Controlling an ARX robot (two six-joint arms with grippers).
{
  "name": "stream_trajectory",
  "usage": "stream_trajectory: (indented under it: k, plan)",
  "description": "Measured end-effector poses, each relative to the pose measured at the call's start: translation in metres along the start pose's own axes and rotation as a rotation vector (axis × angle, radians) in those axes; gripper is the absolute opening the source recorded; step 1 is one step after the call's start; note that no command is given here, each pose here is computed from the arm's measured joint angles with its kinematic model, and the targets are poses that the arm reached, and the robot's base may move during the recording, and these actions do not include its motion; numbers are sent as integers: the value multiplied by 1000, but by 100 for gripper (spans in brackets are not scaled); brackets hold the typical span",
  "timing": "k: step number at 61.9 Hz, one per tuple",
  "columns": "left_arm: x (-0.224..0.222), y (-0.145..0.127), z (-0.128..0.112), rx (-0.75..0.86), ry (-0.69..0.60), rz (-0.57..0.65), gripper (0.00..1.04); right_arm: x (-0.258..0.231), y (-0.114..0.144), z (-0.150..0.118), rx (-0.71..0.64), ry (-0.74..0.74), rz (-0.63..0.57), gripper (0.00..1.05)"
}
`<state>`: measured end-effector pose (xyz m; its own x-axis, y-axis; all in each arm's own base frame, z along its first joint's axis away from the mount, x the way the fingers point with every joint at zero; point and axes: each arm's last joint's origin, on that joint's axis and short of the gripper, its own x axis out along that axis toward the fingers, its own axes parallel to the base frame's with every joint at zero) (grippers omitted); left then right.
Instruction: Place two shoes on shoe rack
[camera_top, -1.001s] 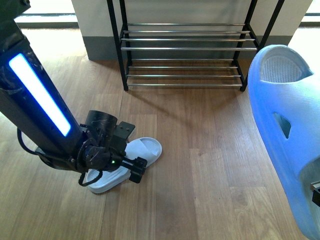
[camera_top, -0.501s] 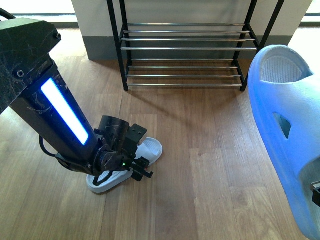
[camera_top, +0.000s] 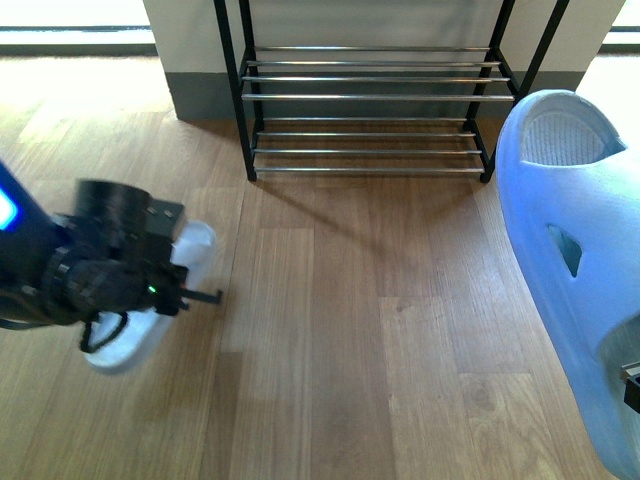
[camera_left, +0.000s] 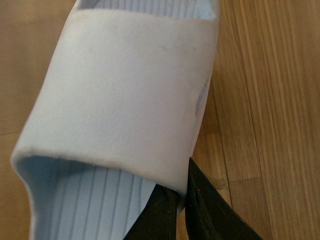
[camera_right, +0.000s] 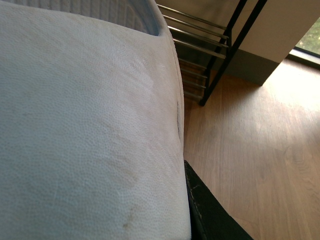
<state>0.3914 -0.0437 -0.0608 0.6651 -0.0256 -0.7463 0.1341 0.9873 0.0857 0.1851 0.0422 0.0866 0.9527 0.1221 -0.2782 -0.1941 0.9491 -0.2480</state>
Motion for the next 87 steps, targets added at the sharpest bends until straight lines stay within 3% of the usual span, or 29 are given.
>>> stream_trajectory:
  k: [7,16,27,38,65,87]
  plan:
    - [-58,25,29,-81,-112,94,2,0,0,0,0,0,0,1]
    - [-132,50,40,-159,-243,226,2,0,0,0,0,0,0,1]
    - [-218,66,15,-243,-353,377,2,0,0,0,0,0,0,1]
    - [-290,57,-13,-242,-510,485,2,0,0,0,0,0,0,1]
    - [-368,21,-62,-281,-598,644,2,0,0,0,0,0,0,1]
    - [-371,18,-66,-324,-616,641,2,0,0,0,0,1,-2,1]
